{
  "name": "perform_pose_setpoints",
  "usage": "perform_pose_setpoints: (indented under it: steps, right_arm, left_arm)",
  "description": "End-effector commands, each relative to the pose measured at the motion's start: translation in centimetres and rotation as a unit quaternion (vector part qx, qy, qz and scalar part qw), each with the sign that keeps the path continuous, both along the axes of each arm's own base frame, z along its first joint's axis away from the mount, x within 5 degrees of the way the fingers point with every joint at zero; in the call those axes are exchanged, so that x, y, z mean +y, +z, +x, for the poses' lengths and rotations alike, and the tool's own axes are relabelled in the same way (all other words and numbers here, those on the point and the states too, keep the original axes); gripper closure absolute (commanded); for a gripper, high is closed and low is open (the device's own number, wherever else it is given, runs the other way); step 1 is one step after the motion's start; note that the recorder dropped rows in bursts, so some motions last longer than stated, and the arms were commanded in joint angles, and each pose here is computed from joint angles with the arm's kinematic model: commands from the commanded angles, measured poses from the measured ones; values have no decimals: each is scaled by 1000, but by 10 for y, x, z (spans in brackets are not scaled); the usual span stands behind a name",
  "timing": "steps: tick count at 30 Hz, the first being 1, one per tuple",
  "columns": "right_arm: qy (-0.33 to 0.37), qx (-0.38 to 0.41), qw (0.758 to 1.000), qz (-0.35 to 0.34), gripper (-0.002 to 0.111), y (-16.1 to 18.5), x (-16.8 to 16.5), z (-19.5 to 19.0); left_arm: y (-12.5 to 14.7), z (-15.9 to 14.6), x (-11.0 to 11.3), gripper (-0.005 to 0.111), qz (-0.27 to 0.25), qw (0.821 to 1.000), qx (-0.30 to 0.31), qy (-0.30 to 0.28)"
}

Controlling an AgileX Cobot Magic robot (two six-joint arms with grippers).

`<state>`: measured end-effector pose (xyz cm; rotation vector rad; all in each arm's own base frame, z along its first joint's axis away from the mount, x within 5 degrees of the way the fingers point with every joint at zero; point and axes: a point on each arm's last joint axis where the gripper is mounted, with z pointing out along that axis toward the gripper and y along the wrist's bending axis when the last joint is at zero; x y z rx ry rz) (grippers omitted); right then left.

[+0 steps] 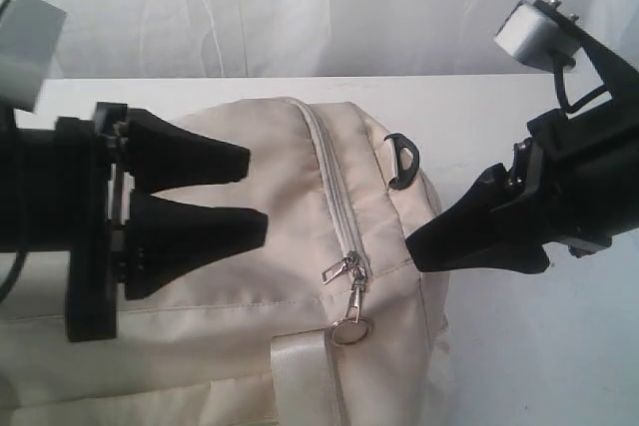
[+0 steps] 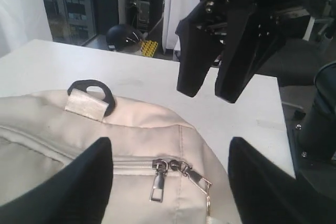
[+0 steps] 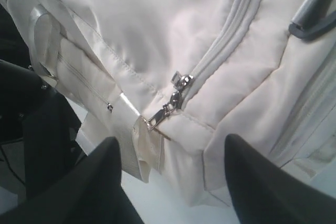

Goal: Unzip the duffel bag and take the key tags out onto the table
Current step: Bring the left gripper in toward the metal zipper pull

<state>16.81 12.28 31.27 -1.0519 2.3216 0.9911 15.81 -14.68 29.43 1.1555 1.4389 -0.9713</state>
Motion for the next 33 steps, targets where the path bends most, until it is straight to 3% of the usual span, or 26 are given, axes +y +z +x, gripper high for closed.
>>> perform_pose_setpoints:
  steps: [1, 13, 22, 33]
  right_arm:
    - [6, -10, 1000, -6, 54, 0, -1, -1]
    - [2, -30, 998, -54, 54, -6, -7, 2]
    - [-8, -33, 998, -55, 54, -5, -7, 3]
    - [-9, -34, 998, -55, 54, -5, -7, 4]
  left_arm:
    - [-10, 4, -18, 41, -9, 1000, -5, -1]
    - [-24, 31, -51, 45, 39, 999, -10, -17]
    - [-36, 33, -50, 45, 89, 996, -24, -24]
    - [-43, 32, -53, 45, 88, 995, -13, -53]
